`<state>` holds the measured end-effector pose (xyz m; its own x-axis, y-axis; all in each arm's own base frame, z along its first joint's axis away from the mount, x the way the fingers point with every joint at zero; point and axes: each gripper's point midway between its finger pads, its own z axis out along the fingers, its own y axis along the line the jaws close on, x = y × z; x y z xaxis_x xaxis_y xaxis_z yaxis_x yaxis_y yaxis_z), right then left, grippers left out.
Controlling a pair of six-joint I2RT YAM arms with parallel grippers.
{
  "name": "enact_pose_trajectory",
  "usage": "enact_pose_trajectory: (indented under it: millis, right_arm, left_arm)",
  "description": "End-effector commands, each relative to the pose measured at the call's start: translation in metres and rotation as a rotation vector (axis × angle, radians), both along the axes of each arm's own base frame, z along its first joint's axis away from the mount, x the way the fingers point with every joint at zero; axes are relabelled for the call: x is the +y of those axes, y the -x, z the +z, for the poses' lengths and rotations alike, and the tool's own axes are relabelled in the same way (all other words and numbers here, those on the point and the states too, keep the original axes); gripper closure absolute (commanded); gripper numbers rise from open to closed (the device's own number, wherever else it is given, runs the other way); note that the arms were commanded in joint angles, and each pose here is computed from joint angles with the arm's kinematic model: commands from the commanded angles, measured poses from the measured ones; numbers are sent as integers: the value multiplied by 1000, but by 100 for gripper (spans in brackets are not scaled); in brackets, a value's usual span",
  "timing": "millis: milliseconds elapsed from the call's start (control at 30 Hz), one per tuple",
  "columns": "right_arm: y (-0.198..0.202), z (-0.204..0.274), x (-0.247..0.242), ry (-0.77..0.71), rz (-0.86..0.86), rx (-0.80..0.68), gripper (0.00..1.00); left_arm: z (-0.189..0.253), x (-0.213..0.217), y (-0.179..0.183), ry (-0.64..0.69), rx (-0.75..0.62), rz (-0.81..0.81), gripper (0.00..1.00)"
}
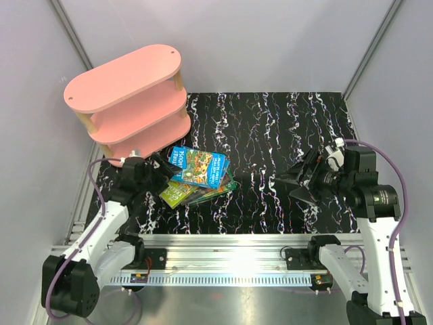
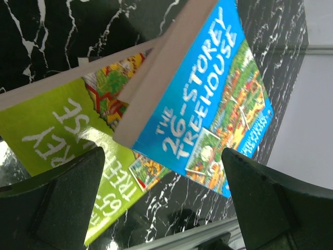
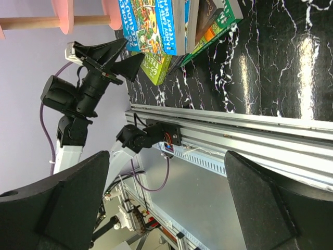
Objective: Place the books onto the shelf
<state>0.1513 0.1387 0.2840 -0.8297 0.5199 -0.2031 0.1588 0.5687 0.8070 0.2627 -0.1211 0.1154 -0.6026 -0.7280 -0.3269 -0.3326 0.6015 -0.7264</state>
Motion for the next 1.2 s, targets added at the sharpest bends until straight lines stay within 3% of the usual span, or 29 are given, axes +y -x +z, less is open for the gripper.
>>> enact_pose_trajectory:
  millis: [0,367,467,600,733,933,1000,1167]
  right_arm:
    - [-7,14,-2,39,14,-84,0]
    - [-15,13,-6,87,22,-79,0]
    - [-16,13,-7,92,22,-81,0]
    - [-17,14,-7,95,19,-85,0]
    - [-18,13,-7,94,16,-84,0]
    - [-16,12,-6,84,17,-80,0]
    - [-15,13,-5,76,15,-82,0]
    - [-11,14,-2,53,17,-90,0]
  left_arm:
    - [5,2,-21,9,-84,47,1]
    - [-21,-3,-38,-12,-36,44,1]
    - [-21,-6,-41,-13,-44,26,6]
    - [-23,-10,-40,-9,-51,2,27]
    - [-27,-13,-35,-9,-48,-28,56]
    - [-22,-11,-30,-35,-60,-51,82]
    - [-16,-9,-26,-52,-60,-54,98]
    - [-9,-1,-15,-96,-50,-51,100]
